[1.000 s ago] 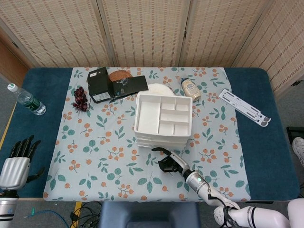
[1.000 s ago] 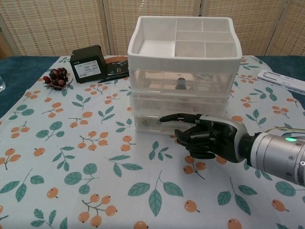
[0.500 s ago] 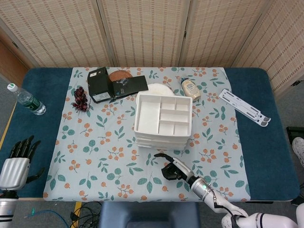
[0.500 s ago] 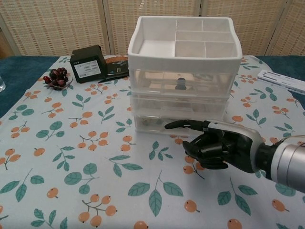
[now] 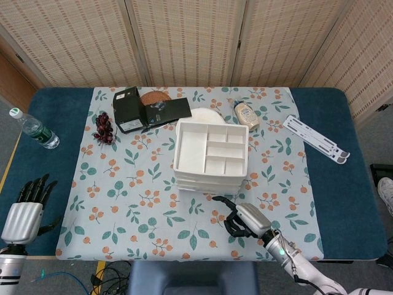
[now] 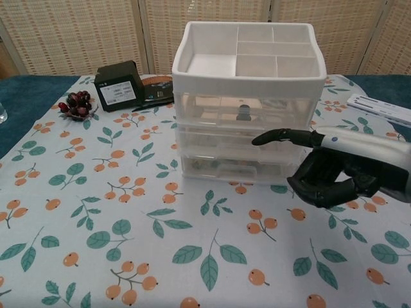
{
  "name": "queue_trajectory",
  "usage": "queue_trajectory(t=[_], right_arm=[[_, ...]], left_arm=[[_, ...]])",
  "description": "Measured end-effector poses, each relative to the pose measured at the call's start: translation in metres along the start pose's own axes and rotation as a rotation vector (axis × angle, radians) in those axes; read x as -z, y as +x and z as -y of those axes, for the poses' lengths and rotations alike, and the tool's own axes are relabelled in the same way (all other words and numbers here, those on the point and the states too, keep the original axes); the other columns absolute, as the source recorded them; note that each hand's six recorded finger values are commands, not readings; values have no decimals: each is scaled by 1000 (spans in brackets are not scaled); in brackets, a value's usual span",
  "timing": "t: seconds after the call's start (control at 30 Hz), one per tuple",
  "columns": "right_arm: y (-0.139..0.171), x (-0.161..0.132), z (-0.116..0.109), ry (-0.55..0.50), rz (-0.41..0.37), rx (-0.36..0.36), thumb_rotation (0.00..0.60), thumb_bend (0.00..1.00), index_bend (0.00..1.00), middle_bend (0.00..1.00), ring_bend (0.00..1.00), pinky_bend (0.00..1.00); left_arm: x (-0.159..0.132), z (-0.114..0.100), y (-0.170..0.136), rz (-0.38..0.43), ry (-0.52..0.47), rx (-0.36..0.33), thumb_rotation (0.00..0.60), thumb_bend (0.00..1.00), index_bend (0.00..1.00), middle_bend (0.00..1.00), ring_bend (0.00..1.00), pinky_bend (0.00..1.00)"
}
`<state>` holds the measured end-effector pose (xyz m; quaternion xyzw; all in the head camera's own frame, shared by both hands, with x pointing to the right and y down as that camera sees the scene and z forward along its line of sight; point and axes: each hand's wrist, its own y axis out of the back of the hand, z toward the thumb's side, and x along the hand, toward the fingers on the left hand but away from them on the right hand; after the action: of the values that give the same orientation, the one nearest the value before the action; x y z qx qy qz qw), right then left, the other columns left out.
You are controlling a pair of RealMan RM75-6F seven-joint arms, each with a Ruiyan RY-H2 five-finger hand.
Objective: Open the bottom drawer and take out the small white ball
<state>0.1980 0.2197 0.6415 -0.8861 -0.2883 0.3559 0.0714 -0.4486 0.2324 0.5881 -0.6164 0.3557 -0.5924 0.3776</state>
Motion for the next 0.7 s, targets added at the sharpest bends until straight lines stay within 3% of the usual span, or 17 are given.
queue_trajectory(t=[0.33,0.7], right_arm=[[1,9,-23,108,76,117,600,673,73,910,1000,1000],[-9,17,-18,67,114,77,600,672,73,910,1000,1000]], left_arm=[[-1,1,0,1,0,7,600,246,109,6,55,73],[-3,1,2,9,2,7,600,246,109,6,55,73]])
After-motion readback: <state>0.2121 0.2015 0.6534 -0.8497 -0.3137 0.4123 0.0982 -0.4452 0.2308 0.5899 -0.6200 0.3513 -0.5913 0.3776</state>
